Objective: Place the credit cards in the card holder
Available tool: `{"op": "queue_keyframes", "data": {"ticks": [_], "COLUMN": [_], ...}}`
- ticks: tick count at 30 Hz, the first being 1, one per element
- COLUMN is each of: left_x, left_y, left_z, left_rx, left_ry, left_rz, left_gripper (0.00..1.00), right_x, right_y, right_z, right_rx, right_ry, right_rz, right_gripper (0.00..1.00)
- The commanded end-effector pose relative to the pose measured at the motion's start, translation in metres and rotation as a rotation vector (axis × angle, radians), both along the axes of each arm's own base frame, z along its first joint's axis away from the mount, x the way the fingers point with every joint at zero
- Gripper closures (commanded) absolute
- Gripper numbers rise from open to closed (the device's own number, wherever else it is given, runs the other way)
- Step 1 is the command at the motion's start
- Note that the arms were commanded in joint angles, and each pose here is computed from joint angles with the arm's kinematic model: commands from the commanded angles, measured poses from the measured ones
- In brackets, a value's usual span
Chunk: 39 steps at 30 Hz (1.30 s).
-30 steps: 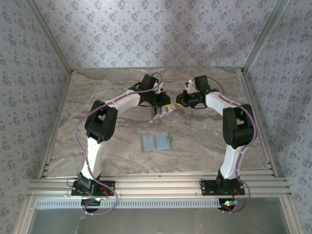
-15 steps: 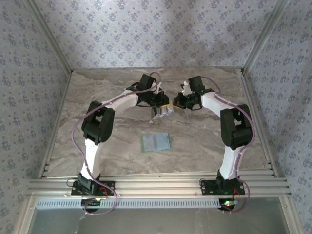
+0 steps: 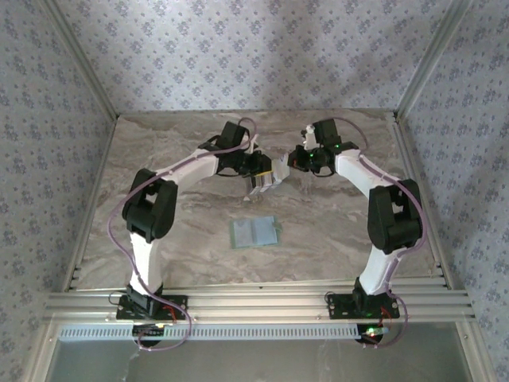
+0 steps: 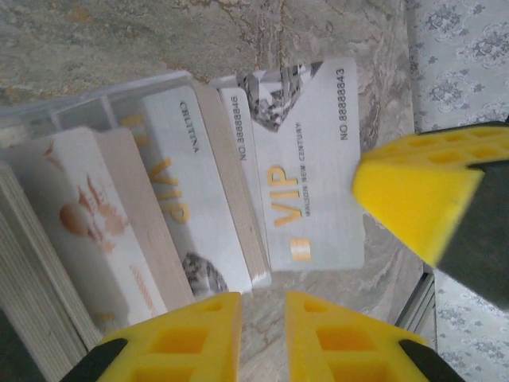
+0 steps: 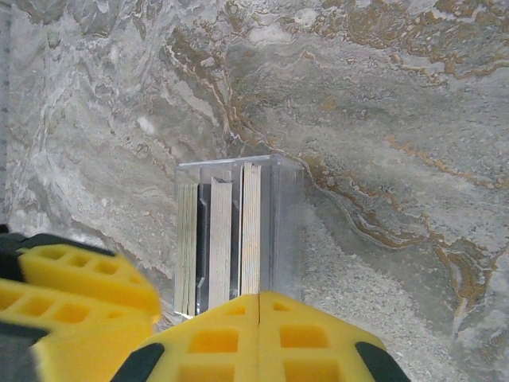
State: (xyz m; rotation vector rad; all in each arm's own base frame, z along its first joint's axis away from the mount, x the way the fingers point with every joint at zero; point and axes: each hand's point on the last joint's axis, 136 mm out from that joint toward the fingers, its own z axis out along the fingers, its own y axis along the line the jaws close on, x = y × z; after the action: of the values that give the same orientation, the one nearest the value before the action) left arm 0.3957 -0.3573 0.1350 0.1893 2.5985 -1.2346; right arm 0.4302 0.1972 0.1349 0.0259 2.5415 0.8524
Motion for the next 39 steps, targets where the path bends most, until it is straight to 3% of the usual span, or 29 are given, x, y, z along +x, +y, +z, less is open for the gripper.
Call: {"op": "queue_keyframes", "data": {"ticks": [1, 14, 20, 31, 39], "left_x": [-0.007, -0.059, -0.093, -0.132, -0.136], "left_y": [0.018, 0.090, 0.129, 0.137, 0.129], "left_z": [0.025, 0.005, -0.026, -0.081, -0.103], "left_rx": [0.028, 0.204, 0.379, 0.641, 0.715], "left_ry": [-0.077, -0.089, -0.072, -0.080, -0.108], "left_rz": [0.018, 0.134, 0.149, 0.029, -0.028], "left_gripper": [0.76, 0.58, 0.52, 0.48, 0.48], "right_x": [-0.005, -0.017, -0.053, -0.146, -0.171], "right_y": [-0.013, -0.018, -0.006, 0.059, 0.069], "right_z": [0.018, 0.039, 0.043, 0.011, -0.025], "right_rx": [-0.034, -0.044, -0.033, 0.115, 0.148], "right_ry": [-0.046, -0.096, -0.109, -0.101, -0.023], "right_rz": [-0.036, -0.062, -0.019, 0.177, 0.221], "right_gripper": [1.00, 1.00, 1.00, 1.00, 1.00]}}
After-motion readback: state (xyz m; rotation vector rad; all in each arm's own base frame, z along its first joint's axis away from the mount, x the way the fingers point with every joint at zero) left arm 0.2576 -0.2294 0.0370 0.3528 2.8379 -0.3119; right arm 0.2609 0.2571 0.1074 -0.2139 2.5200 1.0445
